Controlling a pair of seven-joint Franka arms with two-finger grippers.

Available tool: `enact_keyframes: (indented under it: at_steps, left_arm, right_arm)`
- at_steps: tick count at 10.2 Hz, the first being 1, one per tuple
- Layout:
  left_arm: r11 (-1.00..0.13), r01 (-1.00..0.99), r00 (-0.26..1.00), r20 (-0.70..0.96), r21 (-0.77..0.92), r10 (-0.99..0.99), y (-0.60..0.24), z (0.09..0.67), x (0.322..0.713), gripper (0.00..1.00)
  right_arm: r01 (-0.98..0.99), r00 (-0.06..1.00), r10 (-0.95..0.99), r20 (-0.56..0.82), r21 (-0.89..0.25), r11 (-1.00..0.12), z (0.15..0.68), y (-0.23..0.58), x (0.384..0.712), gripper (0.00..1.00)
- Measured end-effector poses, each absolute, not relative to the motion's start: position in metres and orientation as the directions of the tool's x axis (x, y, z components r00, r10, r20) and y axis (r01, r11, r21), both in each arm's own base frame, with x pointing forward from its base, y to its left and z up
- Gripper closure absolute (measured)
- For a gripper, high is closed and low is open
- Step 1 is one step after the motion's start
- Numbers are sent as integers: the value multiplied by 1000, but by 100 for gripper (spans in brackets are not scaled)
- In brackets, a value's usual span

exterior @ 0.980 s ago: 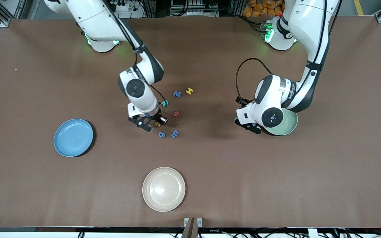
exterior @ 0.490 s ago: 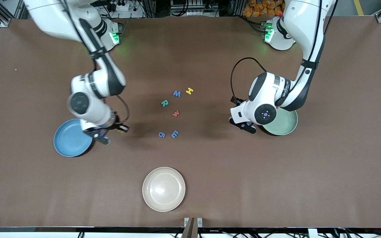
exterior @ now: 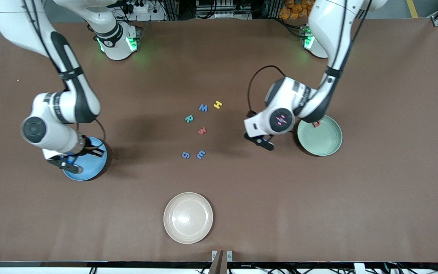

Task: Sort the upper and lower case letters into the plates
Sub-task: 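Place the yellow u on the blue plate while the left gripper reaches the H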

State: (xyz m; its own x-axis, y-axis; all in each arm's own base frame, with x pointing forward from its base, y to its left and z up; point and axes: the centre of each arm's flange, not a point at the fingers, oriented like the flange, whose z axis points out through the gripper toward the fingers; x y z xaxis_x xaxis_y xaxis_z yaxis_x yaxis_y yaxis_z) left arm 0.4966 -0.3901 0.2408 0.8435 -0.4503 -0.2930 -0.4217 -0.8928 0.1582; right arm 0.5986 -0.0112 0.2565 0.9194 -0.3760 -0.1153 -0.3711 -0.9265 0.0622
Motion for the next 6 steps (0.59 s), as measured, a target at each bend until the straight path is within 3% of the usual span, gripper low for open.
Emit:
enact_keyframes:
  at_steps: [2, 6]
  left_arm:
    - [-909, -394, 880, -229, 136, -416, -440, 249, 471, 0]
    - [-922, -362, 919, -115, 135, -377, -518, 249, 411, 3]
  right_arm:
    - [-364, 919, -369, -137, 60, -929, 256, -50, 594, 74]
    - [-350, 925, -354, -136, 54, -935, 260, -44, 595, 21]
